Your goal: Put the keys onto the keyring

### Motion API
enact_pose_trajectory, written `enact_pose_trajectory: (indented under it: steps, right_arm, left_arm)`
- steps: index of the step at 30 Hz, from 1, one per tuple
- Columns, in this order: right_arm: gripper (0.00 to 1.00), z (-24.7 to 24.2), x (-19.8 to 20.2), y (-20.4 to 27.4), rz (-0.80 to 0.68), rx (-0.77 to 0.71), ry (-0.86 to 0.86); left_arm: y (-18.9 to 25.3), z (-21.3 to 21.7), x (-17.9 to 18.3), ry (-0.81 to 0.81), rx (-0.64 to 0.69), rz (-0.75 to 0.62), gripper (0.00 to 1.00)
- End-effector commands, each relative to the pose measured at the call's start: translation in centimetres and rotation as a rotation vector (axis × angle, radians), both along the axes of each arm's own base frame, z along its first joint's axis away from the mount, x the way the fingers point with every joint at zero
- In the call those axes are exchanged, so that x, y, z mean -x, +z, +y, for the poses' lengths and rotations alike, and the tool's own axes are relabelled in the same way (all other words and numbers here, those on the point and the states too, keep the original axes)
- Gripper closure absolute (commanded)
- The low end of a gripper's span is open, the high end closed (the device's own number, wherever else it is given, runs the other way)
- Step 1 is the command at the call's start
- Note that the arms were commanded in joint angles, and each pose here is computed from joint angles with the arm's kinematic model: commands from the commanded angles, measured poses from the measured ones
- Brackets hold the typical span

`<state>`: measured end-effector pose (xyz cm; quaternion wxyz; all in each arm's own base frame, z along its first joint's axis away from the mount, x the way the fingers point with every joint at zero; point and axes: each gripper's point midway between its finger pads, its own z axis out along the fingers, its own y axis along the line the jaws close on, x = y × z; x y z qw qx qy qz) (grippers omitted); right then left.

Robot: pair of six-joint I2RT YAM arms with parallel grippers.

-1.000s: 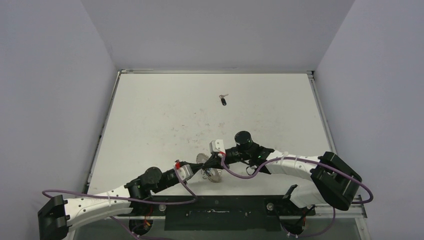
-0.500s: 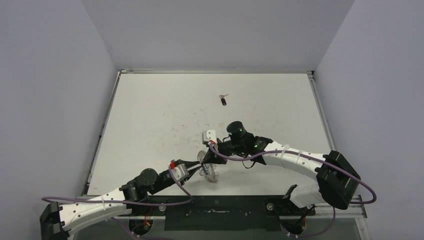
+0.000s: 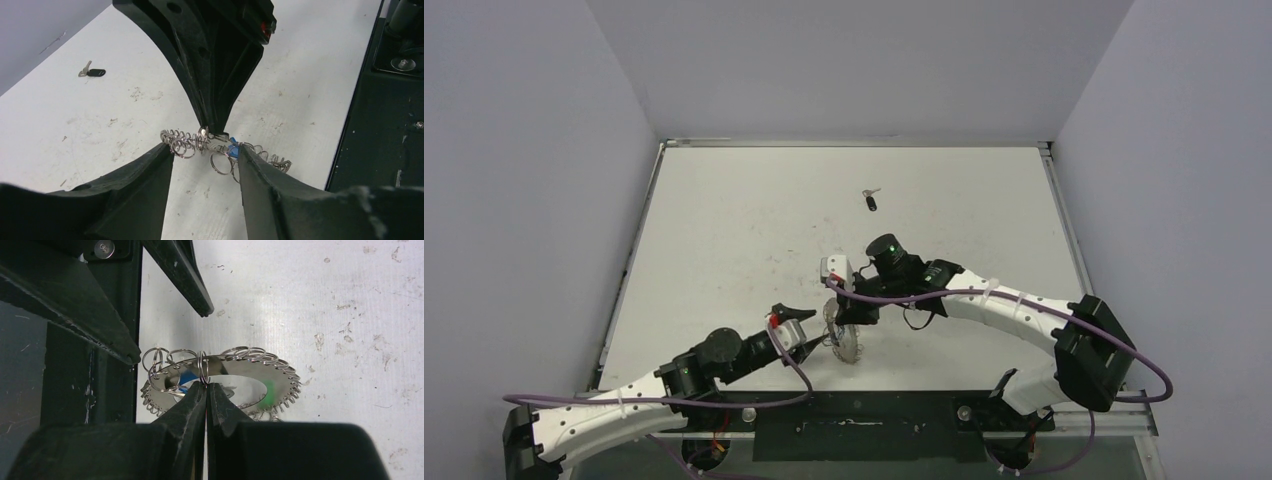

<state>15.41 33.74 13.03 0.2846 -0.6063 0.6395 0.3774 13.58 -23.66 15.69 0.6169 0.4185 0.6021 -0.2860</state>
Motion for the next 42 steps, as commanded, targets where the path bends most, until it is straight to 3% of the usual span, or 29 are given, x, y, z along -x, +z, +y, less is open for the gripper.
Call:
enact_pose_trajectory:
  steps: [1, 8, 18, 33, 38, 42]
  right_arm:
    - [1.0, 0.7, -0.4, 0.8, -0.033, 0.008, 0.009]
    - [1.0, 1.0, -0.3, 1.1, -0.039, 0.009, 0.014]
    - [1.0, 1.1, -0.3, 1.0, -0.037, 0.012, 0.014]
    - [1.0, 1.3, -0.4, 1.0, -0.041, 0.013, 0.015]
    - [1.0, 1.2, -0.5, 0.6, -0.043, 0.02, 0.007]
    - [1.0, 1.0, -0.8, -0.1, -0.037, 0.036, -0.007]
  left_arm:
    - [2.6, -0.3, -0.4, 0.006, -0.018, -0.015, 0.5]
    - [2.0, -1.7, -0.9, -0.027, -0.152, -0.027, 0.49]
    - [0.7, -3.1, -1.1, -0.065, -0.228, -0.014, 0.62]
    - [-1.3, -3.1, -1.2, -0.072, -0.315, 0.013, 1.0]
    - [-1.7, -2.6, -1.3, -0.049, -0.317, 0.02, 1.0]
    - [-1.1, -2.4, -1.3, -0.029, -0.245, 0.017, 1.0]
